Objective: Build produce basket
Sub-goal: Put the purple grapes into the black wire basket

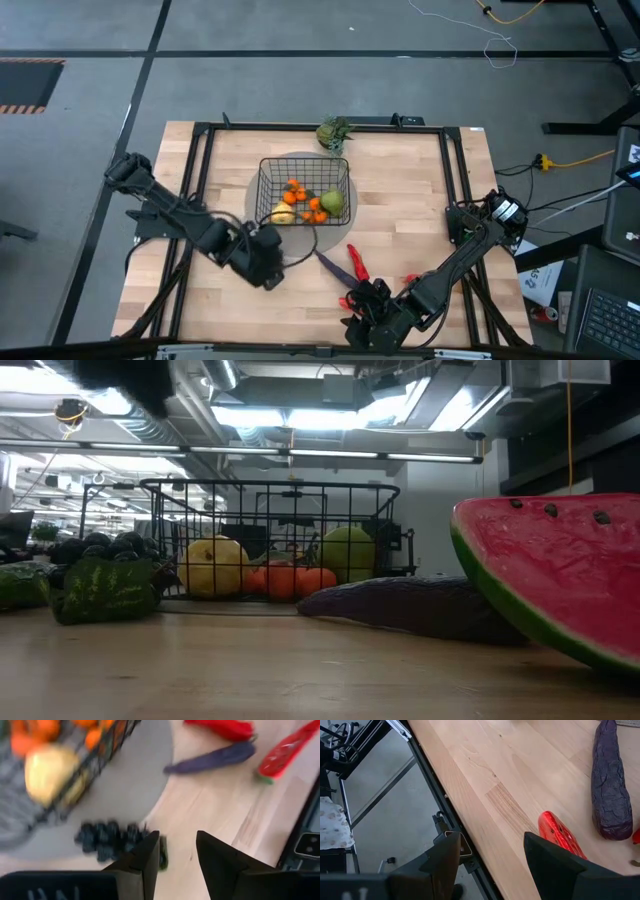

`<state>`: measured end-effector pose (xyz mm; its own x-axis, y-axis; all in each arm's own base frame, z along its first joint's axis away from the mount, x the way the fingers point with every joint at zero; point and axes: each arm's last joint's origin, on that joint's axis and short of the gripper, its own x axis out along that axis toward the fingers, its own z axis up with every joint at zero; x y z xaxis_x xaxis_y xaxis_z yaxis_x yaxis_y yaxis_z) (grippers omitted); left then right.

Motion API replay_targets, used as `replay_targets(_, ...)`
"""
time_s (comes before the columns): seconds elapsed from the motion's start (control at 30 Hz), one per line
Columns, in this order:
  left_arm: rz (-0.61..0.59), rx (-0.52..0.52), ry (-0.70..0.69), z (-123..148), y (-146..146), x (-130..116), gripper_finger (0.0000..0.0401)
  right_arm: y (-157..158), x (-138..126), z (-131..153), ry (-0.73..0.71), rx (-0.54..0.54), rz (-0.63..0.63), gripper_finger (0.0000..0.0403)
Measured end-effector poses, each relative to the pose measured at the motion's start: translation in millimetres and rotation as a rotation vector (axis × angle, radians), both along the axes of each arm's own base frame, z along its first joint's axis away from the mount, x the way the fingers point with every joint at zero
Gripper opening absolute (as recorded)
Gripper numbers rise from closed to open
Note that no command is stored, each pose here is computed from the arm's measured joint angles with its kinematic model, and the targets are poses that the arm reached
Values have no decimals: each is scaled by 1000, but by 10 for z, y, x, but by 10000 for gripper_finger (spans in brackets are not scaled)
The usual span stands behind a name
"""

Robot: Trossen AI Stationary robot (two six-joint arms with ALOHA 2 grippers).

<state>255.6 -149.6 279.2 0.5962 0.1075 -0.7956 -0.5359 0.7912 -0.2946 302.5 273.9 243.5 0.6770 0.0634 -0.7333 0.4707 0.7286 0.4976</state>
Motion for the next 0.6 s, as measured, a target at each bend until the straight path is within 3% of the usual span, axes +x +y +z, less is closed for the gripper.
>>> replay_targets(0.2, 152, -121, 35, -242, -167, -204, 125, 0, 0, 0, 1, -2, 3, 220)
replay_targets(0.43, 215, -127, 85, -422, -241, -387, 125, -2, 1, 1, -5, -8, -2, 220)
replay_targets(0.6, 329, -145, 69, -541, -187, -412, 125, -11, 7, 2, -14, -19, -11, 220)
